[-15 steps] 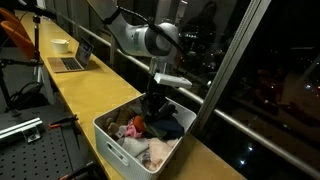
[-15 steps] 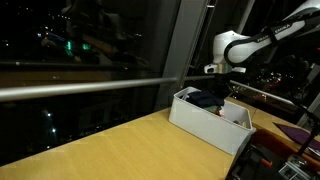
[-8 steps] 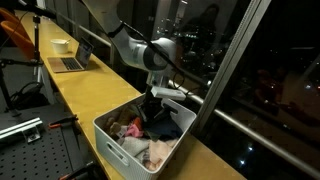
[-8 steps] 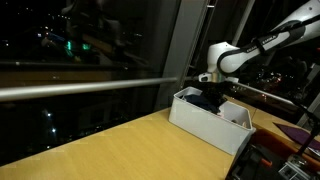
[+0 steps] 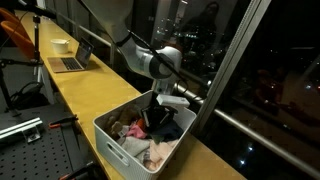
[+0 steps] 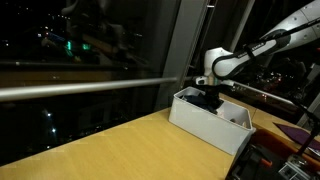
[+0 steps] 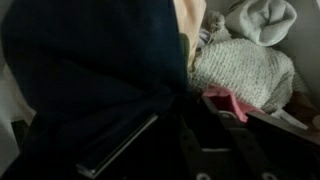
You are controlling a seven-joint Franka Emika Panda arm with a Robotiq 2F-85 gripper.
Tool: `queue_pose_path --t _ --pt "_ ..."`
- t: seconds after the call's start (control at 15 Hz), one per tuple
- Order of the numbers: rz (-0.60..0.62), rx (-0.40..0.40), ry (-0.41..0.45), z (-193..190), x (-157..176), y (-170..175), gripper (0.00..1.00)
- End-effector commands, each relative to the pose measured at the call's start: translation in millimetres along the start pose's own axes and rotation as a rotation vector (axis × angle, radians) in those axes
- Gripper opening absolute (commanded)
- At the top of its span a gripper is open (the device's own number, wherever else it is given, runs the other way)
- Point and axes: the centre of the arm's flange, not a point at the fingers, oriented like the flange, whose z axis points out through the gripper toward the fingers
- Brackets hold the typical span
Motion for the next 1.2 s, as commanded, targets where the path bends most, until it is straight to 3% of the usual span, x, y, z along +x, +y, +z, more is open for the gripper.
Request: queue_pose_path --t 0.0,0.4,0.6,0.67,0.8,1.13 --pt "-0.002 -0.039 0.001 -35.3 -6.5 -8.4 0.56" --pt "0.027 -0.149 -0.039 -128.1 -27.9 -39.0 1.0" --pt "0.098 -0.214 -0.058 -172.9 -43.6 -60.4 1.0" --pt "0.057 -0.187 -0.029 -149.8 -35.4 -34.2 1.0" --pt "0.066 -0.203 -0.029 -162.5 -39.4 -39.9 1.0" --pt "0.057 -0.175 -0.032 -144.0 -34.0 -35.0 1.0"
